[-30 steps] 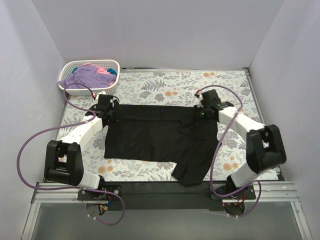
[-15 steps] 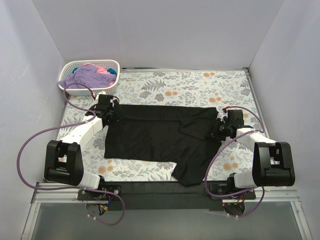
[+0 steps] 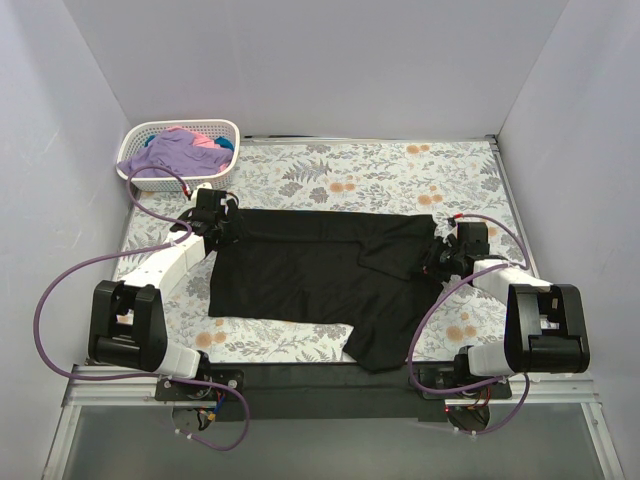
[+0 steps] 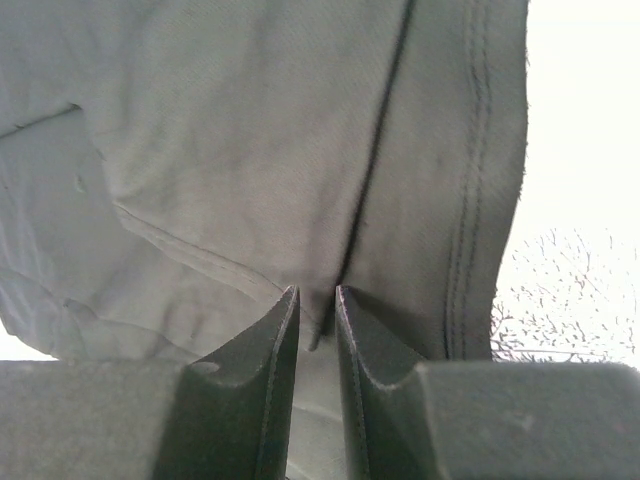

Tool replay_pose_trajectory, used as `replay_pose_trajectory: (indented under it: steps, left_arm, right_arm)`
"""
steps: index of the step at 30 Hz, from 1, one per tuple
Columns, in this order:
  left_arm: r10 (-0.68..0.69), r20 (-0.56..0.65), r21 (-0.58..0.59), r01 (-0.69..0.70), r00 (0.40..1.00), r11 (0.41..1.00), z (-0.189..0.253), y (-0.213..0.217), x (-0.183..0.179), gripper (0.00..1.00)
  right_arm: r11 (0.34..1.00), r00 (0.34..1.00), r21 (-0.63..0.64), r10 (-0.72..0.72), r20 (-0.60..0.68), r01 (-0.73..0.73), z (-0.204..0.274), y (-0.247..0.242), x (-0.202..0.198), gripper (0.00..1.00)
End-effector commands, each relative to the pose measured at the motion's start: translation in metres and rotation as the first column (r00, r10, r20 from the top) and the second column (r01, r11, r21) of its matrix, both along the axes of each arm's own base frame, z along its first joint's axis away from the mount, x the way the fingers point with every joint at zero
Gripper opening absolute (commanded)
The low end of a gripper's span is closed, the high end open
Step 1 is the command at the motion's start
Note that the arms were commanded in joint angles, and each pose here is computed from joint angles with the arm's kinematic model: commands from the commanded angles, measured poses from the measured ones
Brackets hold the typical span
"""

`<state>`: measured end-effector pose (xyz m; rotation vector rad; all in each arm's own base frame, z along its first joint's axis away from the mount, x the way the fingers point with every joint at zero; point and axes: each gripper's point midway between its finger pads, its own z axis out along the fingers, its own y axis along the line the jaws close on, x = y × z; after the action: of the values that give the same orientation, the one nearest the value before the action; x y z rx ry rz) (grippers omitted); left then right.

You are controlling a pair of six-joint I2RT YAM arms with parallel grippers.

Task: Fold and stack the t-shirts
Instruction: Fold the tshirt

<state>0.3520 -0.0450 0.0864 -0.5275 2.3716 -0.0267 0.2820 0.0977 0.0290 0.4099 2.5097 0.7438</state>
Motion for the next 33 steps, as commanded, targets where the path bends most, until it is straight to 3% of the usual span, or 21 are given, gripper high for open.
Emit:
replay_pose_trajectory:
  steps: [1,10,18,33]
  left_arm:
    - [-0.005,0.027,0.001,0.005,1.000,1.000,0.011,-0.001,0.003,0.84]
    - [-0.007,0.027,-0.002,0.007,1.000,1.000,0.011,-0.002,0.004,0.84]
    - [-0.007,0.025,-0.001,0.007,1.000,1.000,0.011,-0.002,0.004,0.84]
    - [-0.007,0.026,-0.001,0.007,1.000,1.000,0.012,-0.002,0.003,0.84]
  right_arm:
    - [1.000,1.000,-0.006,-0.025,0.002,0.025,-0.004,-0.004,0.002,0.27]
    - [1.000,1.000,0.008,-0.009,-0.011,0.009,-0.007,-0.001,-0.001,0.26]
    - [1.000,1.000,0.023,0.008,0.006,-0.009,-0.001,0.002,0.002,0.02]
    - [1.000,1.000,0.002,-0.014,0.028,0.014,0.011,-0.003,-0.009,0.01]
